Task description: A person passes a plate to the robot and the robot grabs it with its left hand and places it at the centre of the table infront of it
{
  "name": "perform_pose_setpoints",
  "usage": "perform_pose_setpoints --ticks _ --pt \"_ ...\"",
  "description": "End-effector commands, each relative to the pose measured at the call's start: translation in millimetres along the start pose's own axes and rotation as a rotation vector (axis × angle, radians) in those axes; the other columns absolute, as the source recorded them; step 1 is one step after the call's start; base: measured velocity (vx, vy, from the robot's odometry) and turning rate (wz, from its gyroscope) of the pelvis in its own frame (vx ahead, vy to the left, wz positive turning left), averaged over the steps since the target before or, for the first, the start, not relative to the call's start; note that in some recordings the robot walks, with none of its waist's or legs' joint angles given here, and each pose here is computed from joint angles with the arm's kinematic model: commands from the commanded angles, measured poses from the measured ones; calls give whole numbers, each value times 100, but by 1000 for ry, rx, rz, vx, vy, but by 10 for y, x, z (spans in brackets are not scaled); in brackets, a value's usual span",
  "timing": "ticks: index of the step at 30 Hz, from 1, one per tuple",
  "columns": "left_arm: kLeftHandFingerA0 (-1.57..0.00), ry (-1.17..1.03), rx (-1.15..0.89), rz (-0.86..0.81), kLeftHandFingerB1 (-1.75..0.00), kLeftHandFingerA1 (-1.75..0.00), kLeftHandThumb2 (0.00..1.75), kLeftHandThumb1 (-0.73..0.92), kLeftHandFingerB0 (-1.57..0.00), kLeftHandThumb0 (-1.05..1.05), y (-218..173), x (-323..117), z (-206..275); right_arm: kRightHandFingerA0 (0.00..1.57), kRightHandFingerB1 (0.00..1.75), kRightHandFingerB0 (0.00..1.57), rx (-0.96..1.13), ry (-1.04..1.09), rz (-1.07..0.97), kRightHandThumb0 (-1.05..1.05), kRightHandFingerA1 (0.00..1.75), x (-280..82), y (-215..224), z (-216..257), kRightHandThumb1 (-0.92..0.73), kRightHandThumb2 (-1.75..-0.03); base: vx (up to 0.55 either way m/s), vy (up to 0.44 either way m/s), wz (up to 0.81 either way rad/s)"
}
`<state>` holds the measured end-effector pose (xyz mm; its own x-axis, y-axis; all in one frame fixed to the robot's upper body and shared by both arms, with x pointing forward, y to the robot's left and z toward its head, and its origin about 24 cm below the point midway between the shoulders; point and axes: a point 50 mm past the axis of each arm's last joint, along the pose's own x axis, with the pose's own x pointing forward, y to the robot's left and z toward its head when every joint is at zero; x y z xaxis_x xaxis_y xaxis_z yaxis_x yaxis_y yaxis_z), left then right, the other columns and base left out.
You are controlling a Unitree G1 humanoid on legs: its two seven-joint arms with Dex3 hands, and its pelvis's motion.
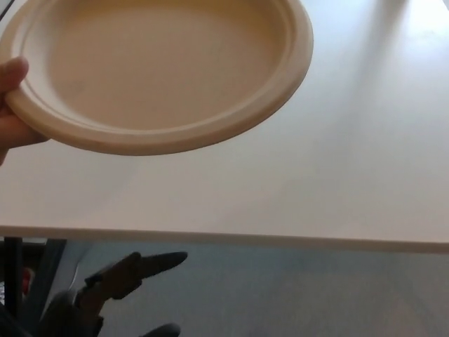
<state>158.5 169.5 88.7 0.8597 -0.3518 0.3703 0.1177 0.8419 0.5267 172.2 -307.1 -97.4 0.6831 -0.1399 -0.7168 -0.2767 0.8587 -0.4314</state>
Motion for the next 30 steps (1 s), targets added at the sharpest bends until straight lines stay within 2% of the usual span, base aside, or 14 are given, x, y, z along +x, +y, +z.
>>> perform_pose_setpoints --ticks 1,3,13,14,15,16,18,19,21,24,26,27,28,30 --pt "-31 -933 -35 139 -45 -89 59 69 -29 -37 568 -100 1564 22 45 19 -22 -2 -19 -86 55 -6 -146 25 -82 -65 0 0 0" --pt "-19 -1038 -85 201 -63 -67 93 46 -27 -25 594 -55 1566 22 45 19 -32 -3 -19 -86 55 -6 -147 27 -82 -65 0 0 0" --pt "-19 -1116 -77 217 -63 -67 93 46 -27 -25 625 -13 1593 22 45 19 -34 -3 -19 -86 55 -5 -148 28 -82 -65 0 0 0" --pt "-21 -1130 -243 320 -41 -58 81 92 -27 -83 445 9 1497 22 46 18 -36 -1 -18 -89 57 -3 -149 31 -82 -66 0 0 0" --pt "-21 -1168 -451 438 -41 -58 81 92 -27 -83 172 32 1477 22 46 18 -39 1 -16 -89 57 0 -151 35 -82 -66 0 0 0" --pt "0 -1140 -353 414 -36 -52 122 80 0 -74 192 5 1445 23 45 19 -41 4 -16 -88 56 1 -152 36 -81 -66 0 0 0" --pt "0 -1314 97 280 -41 -43 118 85 0 -71 477 -66 1397 23 46 18 -46 6 -17 -89 57 3 -151 36 -82 -66 0 0 0" --pt "-20 -1322 77 330 -34 -52 70 92 -21 -79 438 -51 1418 22 45 18 -47 7 -14 -88 56 2 -149 32 -82 -66 0 0 0" --pt "0 -1215 -271 400 -32 -45 85 92 -5 -71 257 -55 1496 23 45 19 -45 9 -11 -87 56 0 -145 26 -82 -65 0 0 0" --pt "-15 -1177 -368 452 -39 -54 87 92 -9 -76 191 -92 1489 24 46 19 -49 6 -17 -88 57 1 -154 31 -81 -66 0 0 0" --pt "0 -1096 -485 228 -45 -51 120 90 -6 -64 269 -293 1508 21 45 18 -33 8 -7 -87 55 0 -151 25 -82 -65 0 0 0" --pt "-9 -1046 -204 327 -50 -62 125 88 0 -69 290 -342 1427 22 45 18 -38 4 -12 -88 56 -1 -151 26 -81 -65 0 0 0" --pt "-15 -1094 -504 298 -52 -61 73 92 -30 -72 286 -374 1418 22 45 18 -39 2 -11 -88 56 -2 -151 27 -82 -65 0 0 0" --pt "-7 -1085 -502 277 -52 -62 80 92 -18 -65 328 -395 1398 22 45 18 -37 1 -11 -88 56 -2 -154 31 -81 -65 0 0 0"
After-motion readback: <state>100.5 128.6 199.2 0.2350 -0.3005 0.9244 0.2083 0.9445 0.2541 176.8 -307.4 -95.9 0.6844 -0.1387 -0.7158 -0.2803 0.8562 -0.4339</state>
